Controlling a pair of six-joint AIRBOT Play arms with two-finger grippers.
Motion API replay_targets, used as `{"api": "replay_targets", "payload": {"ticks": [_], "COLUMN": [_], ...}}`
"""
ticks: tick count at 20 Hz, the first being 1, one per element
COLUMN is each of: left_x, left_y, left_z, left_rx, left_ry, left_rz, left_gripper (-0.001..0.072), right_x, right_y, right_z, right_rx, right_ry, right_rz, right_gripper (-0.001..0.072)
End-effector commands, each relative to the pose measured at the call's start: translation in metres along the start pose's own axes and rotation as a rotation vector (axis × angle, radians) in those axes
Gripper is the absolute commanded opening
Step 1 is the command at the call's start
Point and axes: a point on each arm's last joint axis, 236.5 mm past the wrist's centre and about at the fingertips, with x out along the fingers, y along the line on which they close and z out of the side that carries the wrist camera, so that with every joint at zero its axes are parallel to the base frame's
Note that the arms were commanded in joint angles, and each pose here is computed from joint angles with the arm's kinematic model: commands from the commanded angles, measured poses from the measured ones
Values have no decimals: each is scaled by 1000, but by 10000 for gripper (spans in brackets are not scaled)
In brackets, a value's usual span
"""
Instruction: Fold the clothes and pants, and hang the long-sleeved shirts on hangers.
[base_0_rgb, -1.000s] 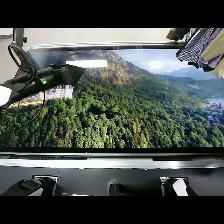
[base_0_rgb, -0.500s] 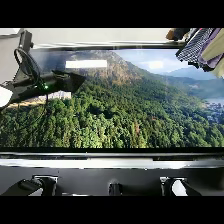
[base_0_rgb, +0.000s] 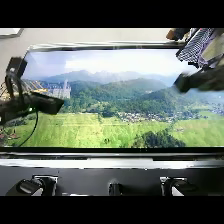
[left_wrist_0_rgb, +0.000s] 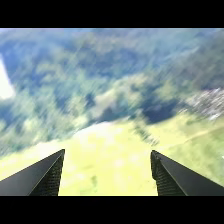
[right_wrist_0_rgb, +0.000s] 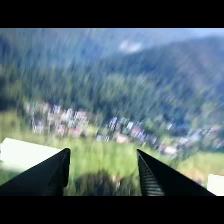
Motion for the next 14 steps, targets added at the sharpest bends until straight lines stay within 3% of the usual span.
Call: {"api": "replay_targets", "payload": {"ticks": [1, 2, 3, 4, 5, 14], "left_x": [-11, -11, -10, -9, -7, 3], "left_y": [21, 21, 23, 23, 23, 26], "left_z": [-38, -46, -52, -59, -64, -71], "left_rx": [-14, -43, -76, -104, -120, -164], "left_ry": [14, 18, 26, 40, 52, 86], "left_rz": [85, 88, 94, 96, 97, 111], "left_gripper": [595, 591, 456, 156, 20, 22], "right_x": [44, 53, 61, 68, 73, 86], "right_y": [37, 46, 51, 55, 57, 53], "right_z": [-73, -84, -95, -104, -114, -133], "right_rx": [-21, -5, 8, 19, 21, 3], "right_ry": [224, 255, 282, 304, 328, 369], "right_rz": [74, 114, 138, 157, 164, 159], "right_gripper": [460, 408, 318, 177, 37, 33]}}
